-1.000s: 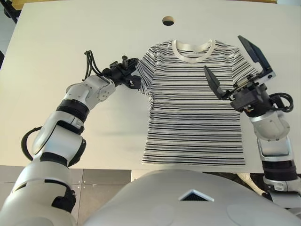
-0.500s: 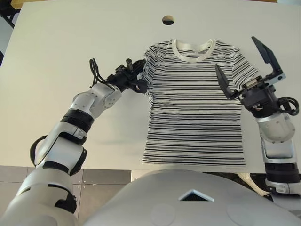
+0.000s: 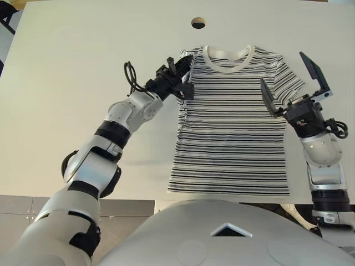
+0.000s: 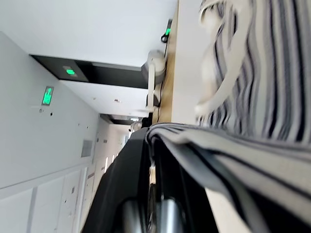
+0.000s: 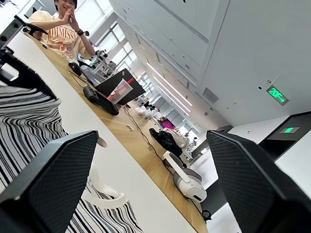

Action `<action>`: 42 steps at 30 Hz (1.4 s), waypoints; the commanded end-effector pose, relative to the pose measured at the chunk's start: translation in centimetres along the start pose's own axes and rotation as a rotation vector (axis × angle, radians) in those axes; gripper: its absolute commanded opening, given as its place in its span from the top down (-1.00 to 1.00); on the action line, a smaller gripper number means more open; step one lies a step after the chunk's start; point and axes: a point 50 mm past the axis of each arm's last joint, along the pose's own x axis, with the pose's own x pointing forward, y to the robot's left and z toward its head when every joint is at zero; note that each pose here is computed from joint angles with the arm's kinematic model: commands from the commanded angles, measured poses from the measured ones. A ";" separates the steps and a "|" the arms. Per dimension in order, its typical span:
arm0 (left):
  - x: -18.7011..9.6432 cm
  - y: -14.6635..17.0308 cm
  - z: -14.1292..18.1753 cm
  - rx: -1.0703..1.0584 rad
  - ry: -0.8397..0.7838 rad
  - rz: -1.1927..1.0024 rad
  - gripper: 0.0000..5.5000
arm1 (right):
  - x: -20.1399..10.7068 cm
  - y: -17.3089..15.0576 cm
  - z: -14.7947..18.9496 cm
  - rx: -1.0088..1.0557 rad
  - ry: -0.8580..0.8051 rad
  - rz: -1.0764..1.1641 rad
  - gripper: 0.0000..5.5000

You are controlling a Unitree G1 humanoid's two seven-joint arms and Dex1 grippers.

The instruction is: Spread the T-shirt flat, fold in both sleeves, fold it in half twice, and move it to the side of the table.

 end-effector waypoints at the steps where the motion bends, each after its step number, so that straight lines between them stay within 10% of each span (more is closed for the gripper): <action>1: 1.3 -0.6 1.6 0.016 -0.071 -0.036 0.92 | 0.2 -0.2 -0.6 -0.030 0.019 -0.012 -0.50; 16: 0.4 3.0 1.0 -0.145 -0.024 0.261 0.00 | -0.5 -10.7 -10.0 -0.678 0.530 0.024 -0.50; 23: -1.4 5.5 -0.1 -0.221 0.026 0.459 -0.03 | -2.0 -8.1 -14.2 -0.792 0.712 0.410 -0.50; 42: -2.4 3.9 0.1 -0.231 0.039 0.392 -0.03 | 0.6 -4.5 -13.4 -0.825 0.487 0.664 -0.50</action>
